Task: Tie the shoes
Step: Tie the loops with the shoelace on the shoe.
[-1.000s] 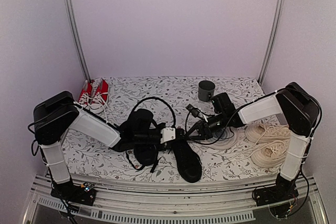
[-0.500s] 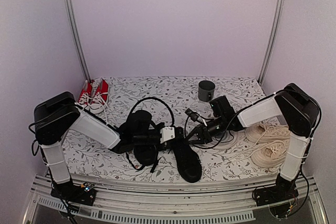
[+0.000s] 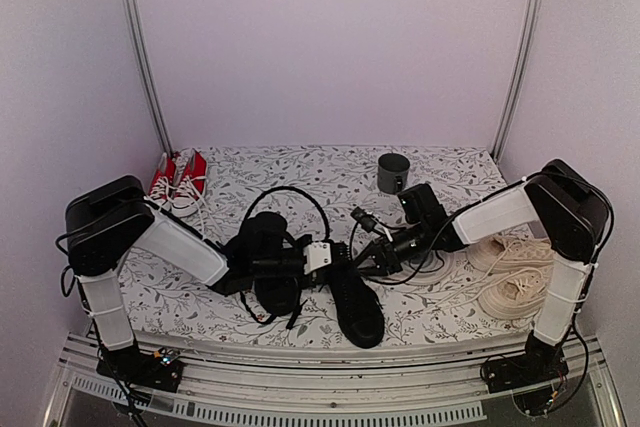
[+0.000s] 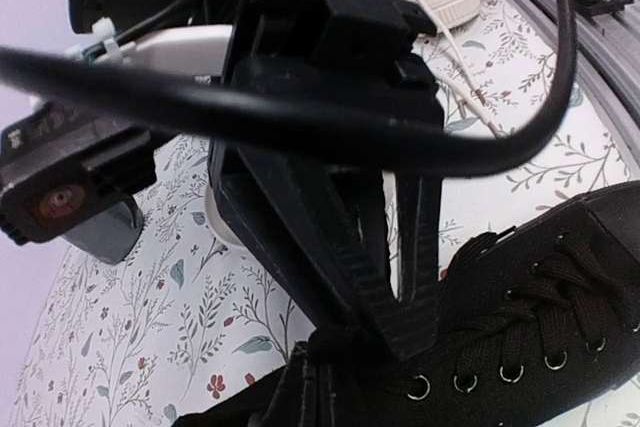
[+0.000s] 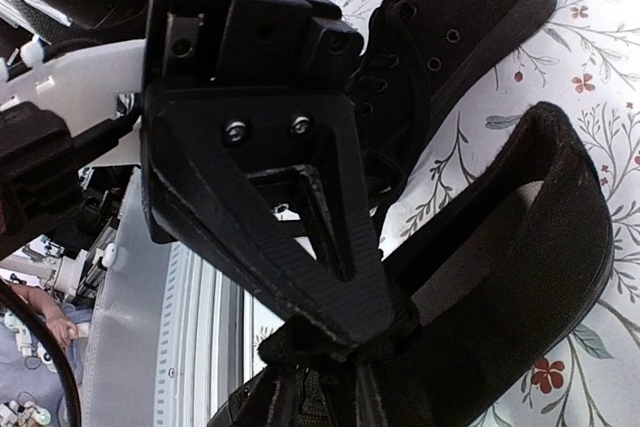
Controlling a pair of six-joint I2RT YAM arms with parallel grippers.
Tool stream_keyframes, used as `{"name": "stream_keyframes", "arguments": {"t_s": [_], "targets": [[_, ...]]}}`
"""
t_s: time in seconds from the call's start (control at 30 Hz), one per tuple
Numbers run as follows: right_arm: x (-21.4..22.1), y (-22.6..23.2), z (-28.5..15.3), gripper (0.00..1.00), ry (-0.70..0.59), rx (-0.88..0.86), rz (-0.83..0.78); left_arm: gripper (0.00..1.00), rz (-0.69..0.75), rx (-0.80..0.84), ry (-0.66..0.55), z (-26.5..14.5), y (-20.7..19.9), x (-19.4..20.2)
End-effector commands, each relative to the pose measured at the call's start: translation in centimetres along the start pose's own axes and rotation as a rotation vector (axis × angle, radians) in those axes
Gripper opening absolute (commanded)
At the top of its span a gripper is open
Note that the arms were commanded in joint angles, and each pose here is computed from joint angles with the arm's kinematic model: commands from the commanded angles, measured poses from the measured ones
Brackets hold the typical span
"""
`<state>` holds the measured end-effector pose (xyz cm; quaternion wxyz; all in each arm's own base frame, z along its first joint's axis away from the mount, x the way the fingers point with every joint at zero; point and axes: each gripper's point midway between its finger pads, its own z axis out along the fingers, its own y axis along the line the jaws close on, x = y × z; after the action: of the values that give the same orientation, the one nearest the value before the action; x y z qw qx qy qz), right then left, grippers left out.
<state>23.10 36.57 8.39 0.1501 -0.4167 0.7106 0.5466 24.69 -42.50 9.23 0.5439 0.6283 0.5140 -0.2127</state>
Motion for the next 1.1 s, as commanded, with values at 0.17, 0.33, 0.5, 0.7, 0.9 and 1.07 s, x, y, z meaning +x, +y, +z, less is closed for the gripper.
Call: {"name": "stream_keyframes", "arguments": {"t_s": [0.17,0.33,0.5,0.7,0.9,1.07], "targets": [[-0.7,-0.5,-2.2,0.34,-0.044,0.238,-0.049,0.00,0.005,-0.003,-0.001,0.1,-0.2,0.4],[-1.6,0.3,-1.9,0.37,-0.089,0.334,-0.170,0.00,0.006,0.001,-0.003,0.1,-0.2,0.3],[-2.2,0.2,-1.5,0.38,-0.122,0.330,-0.170,0.00,0.002,0.004,0.000,0.0,-0.3,0.4],[-1.6,0.1,-0.4,0.27,-0.099,0.287,-0.143,0.00,-0.003,0.005,-0.002,0.1,-0.3,0.3],[-1.8,0.8,-1.0,0.04,-0.111,0.290,-0.172,0.00,0.010,0.031,0.030,-0.2,-0.1,0.6],[-1.7,1.2,-1.2,0.01,-0.111,0.290,-0.181,0.39,0.079,0.193,0.070,-1.0,-1.0,0.2]]}}
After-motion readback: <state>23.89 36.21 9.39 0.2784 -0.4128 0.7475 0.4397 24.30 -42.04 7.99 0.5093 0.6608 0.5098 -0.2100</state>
